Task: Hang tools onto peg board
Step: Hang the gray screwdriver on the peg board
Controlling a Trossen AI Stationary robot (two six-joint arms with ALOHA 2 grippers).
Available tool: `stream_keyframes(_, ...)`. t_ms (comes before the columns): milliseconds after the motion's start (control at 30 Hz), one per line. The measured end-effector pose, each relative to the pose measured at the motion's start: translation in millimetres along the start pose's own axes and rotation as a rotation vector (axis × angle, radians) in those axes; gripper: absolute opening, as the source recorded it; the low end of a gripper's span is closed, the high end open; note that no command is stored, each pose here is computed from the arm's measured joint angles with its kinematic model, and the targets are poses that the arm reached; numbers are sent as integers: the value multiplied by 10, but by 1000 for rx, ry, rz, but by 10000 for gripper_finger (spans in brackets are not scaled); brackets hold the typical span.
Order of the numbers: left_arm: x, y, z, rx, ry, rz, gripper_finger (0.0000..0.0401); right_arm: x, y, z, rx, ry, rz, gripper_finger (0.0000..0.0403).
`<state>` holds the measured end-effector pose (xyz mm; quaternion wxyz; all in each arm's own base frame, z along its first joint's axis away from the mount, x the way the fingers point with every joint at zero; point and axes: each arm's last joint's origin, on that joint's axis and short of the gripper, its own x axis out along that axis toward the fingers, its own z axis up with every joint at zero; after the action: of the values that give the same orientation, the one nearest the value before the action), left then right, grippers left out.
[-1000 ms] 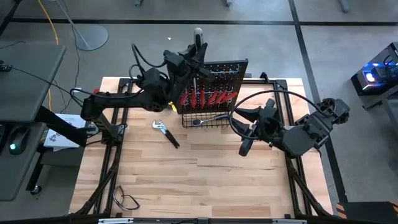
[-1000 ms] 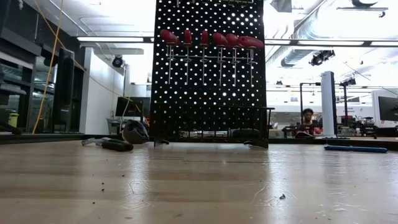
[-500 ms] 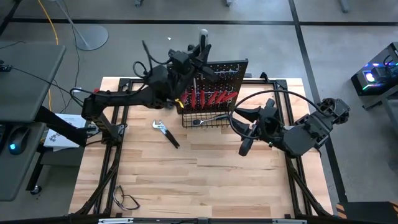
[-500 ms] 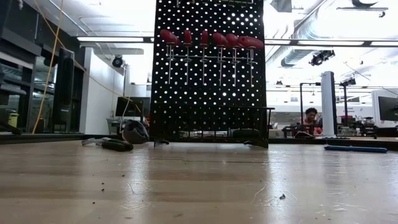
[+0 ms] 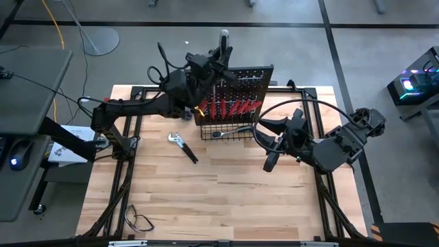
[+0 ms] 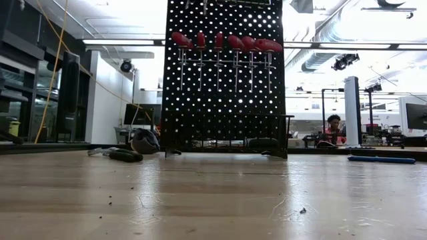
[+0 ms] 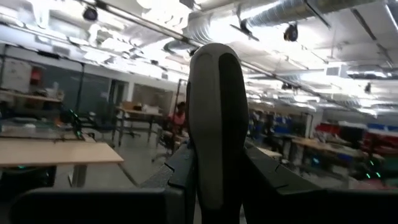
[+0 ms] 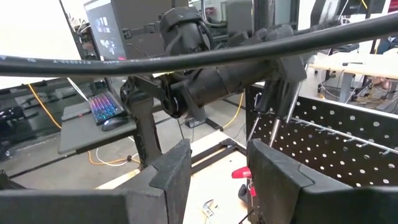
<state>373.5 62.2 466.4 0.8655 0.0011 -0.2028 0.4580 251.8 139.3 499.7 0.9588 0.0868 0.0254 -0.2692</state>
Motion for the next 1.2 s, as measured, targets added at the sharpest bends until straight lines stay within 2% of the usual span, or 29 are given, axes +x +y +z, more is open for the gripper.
stream_keyframes(200,-17,0,60,-32,-43,7,74,-1,0,-1,-11,0,0,151)
stream_keyframes(567,-14,-6,57,-180,-45,-21,74,-1,0,-1,-18,0,0,151)
stream_keyframes(900,-90,-81,73,-110,-41,-50,74,-1,0,-1,-26,0,-1,151)
stream_keyframes(1200,25,15,-15,-108,3,-22,74,0,-1,0,-23,-1,-4,151)
